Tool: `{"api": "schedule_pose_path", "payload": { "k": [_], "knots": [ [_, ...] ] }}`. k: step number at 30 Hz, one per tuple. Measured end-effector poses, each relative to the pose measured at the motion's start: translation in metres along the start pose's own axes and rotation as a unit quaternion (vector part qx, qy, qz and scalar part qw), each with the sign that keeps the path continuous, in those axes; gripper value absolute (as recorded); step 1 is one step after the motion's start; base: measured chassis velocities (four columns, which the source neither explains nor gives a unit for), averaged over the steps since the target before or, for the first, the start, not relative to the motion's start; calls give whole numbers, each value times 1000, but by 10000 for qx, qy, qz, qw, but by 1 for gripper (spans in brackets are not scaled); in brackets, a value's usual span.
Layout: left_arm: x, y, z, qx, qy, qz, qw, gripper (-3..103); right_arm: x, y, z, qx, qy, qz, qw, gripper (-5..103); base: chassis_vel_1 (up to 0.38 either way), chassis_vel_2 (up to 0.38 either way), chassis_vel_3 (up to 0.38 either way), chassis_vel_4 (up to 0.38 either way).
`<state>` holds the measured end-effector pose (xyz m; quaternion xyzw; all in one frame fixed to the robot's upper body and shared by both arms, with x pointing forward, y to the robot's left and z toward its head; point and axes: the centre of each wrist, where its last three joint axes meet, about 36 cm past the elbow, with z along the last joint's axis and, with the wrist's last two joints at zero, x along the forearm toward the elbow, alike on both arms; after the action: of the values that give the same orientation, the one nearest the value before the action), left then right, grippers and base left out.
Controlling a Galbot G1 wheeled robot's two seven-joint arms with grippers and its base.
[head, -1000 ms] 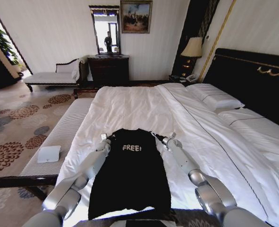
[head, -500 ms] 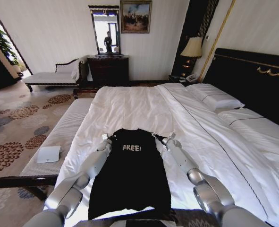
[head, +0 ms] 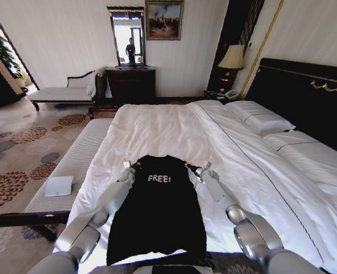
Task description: Fold the clothes on the bed.
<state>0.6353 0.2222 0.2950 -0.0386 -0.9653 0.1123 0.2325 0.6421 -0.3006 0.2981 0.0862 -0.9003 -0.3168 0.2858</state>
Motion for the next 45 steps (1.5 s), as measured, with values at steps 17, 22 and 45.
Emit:
{"api": "schedule_pose_path", "payload": {
  "k": [17, 22, 45],
  "knots": [
    [1, 9, -58, 169, -392, -103, 9990, 1, 15, 41, -48, 405, -454, -284, 9977, 0, 0, 0, 0, 0],
    [-2, 9, -86, 198, -528, -89, 9984, 1, 18, 51, -75, 471, -695, -259, 9961, 0, 0, 0, 0, 0],
    [-29, -20, -185, -58, -876, 154, 9960, 1, 5, 80, -142, 897, -1320, -163, 9870, 0, 0, 0, 0, 0]
  ]
}}
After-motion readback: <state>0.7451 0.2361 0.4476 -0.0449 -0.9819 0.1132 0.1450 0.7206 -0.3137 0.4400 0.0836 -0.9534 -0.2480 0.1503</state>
